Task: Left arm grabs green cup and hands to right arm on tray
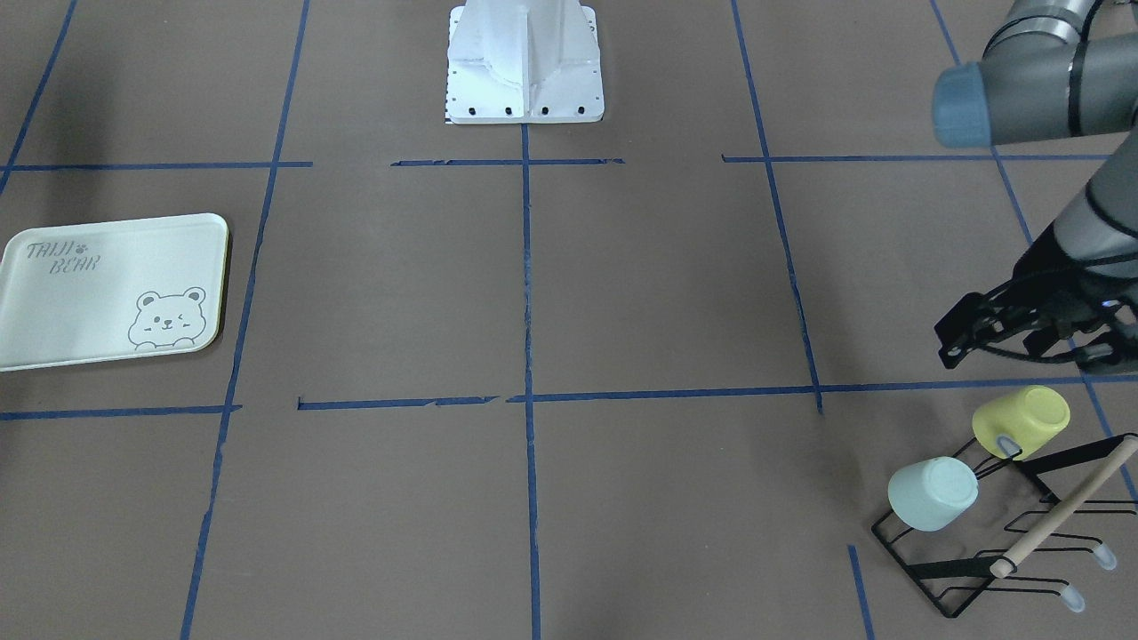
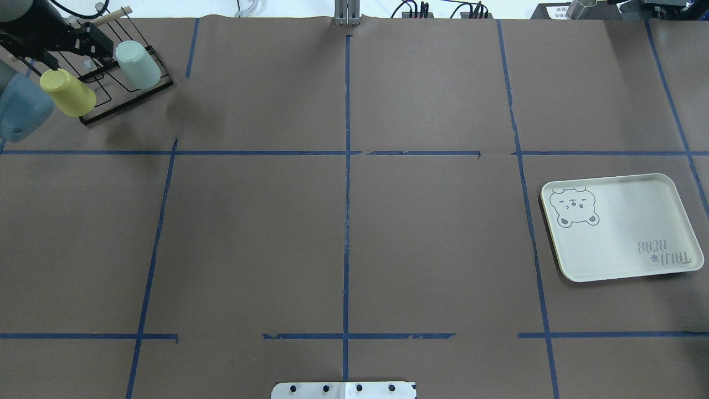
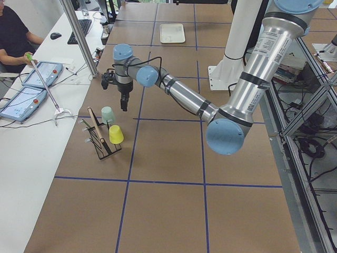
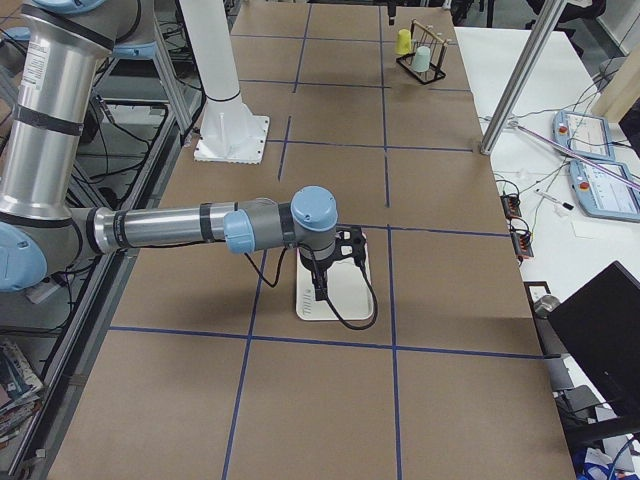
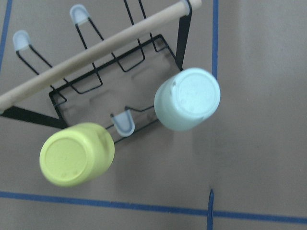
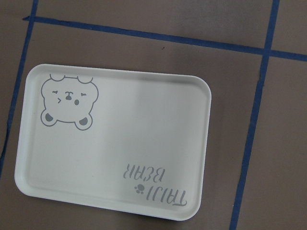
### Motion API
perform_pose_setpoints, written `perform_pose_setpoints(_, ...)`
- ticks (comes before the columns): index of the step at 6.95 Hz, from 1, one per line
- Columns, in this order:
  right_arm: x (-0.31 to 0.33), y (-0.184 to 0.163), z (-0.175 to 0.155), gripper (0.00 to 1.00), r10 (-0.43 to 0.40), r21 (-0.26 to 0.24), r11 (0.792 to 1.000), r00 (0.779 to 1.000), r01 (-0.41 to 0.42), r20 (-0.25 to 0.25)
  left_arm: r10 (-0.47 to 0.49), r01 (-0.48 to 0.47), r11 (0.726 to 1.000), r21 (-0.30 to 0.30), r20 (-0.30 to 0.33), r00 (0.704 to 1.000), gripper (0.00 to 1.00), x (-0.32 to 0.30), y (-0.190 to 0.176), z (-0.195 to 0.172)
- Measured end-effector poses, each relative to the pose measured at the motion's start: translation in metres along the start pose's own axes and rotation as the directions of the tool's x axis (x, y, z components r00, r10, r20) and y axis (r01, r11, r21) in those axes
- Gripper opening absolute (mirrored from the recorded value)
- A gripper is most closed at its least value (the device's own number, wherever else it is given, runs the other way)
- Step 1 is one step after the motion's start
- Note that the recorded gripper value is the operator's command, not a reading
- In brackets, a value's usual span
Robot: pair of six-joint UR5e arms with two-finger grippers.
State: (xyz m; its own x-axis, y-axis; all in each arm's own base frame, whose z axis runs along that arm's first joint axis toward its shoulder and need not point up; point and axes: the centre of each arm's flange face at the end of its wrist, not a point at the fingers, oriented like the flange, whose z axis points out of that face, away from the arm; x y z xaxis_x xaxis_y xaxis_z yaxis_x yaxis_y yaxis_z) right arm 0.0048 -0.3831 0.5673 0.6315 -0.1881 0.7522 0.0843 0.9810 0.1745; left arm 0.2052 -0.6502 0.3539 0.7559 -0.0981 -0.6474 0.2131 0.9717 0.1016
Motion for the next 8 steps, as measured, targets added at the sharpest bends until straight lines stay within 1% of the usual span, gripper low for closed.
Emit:
perform_pose_setpoints(1,0.000,0.000,0.000,1.00,-0.003,0.002,1.000,1.000,0.003,0.002,-0.004,0.003,0.999,0.032,0.024,1.000,1.00,0.016,-0.025,0.025)
perform_pose_setpoints(2,0.000,0.000,0.000,1.00,-0.003,0.002,1.000,1.000,0.003,0.002,-0.006,0.004,0.999,0.048,0.033,0.999,1.00,0.024,-0.048,0.048)
perform_pose_setpoints(3,0.000,0.000,0.000,1.00,-0.002,0.001,1.000,1.000,0.002,0.002,-0.009,0.006,0.998,0.056,0.048,0.999,1.00,0.032,-0.065,0.061)
perform_pose_setpoints(4,0.001,0.001,0.001,1.00,-0.001,0.000,1.000,1.000,0.001,0.002,-0.010,0.006,0.998,0.063,0.065,0.998,1.00,0.035,-0.072,0.069)
perform_pose_setpoints(8,0.001,0.001,0.001,1.00,0.001,-0.001,1.000,1.000,-0.001,0.002,-0.009,0.006,1.000,0.029,0.100,0.995,1.00,0.037,-0.068,0.100)
